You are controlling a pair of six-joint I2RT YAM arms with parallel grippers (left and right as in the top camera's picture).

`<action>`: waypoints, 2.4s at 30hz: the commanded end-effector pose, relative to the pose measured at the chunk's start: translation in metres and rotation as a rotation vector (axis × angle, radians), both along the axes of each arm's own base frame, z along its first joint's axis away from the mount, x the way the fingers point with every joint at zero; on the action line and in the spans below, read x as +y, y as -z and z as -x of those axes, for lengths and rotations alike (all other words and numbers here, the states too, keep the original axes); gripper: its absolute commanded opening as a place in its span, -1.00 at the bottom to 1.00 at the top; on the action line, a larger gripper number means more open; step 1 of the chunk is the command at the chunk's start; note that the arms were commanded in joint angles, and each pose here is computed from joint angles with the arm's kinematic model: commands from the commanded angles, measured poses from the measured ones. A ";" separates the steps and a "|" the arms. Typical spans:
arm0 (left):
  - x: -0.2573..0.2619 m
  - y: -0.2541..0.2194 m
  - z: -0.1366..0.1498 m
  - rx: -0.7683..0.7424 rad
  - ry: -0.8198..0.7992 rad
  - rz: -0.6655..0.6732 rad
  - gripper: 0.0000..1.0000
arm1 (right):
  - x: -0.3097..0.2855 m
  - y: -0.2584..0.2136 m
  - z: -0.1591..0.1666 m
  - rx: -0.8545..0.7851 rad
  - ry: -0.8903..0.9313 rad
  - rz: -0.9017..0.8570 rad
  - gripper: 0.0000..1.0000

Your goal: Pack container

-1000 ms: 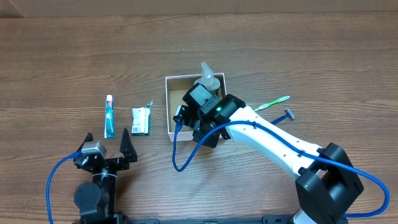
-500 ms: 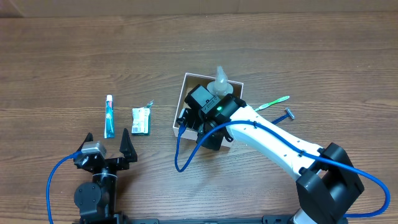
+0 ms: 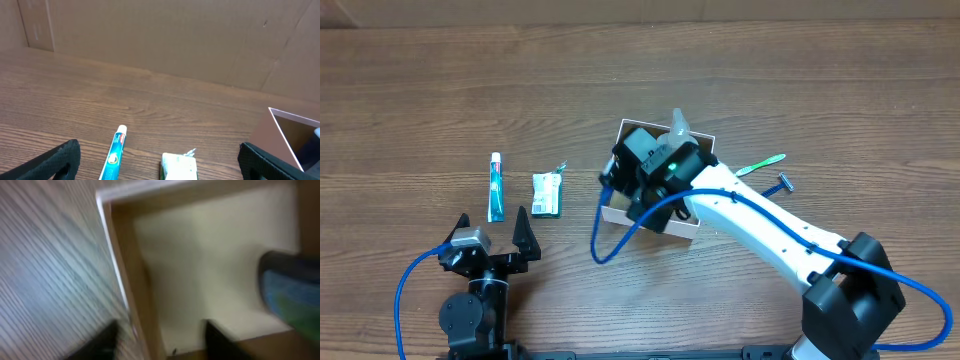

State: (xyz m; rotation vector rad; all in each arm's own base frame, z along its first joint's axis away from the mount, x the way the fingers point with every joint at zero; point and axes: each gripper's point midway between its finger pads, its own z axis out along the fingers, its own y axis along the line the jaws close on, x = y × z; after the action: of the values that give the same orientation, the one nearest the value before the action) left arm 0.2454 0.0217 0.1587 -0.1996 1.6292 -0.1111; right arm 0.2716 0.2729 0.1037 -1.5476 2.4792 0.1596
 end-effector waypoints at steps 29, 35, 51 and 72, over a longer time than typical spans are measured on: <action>-0.001 -0.001 0.000 -0.007 0.008 0.016 1.00 | -0.071 0.008 0.072 0.267 0.459 0.182 -0.92; -0.001 -0.001 0.000 -0.007 0.008 0.016 1.00 | -0.076 0.016 0.054 0.163 0.427 0.197 -0.92; -0.001 -0.001 0.000 -0.007 0.008 0.016 1.00 | -0.094 0.011 0.016 -0.065 0.414 0.285 -0.92; -0.001 -0.001 0.000 -0.007 0.008 0.016 1.00 | -0.087 0.008 0.000 -0.116 0.394 0.245 -0.92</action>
State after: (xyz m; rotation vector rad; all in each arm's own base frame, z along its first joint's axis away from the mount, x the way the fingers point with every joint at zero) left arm 0.2454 0.0217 0.1587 -0.1996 1.6292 -0.1111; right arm 0.2726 0.1792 0.0892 -1.0597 2.7313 -0.3888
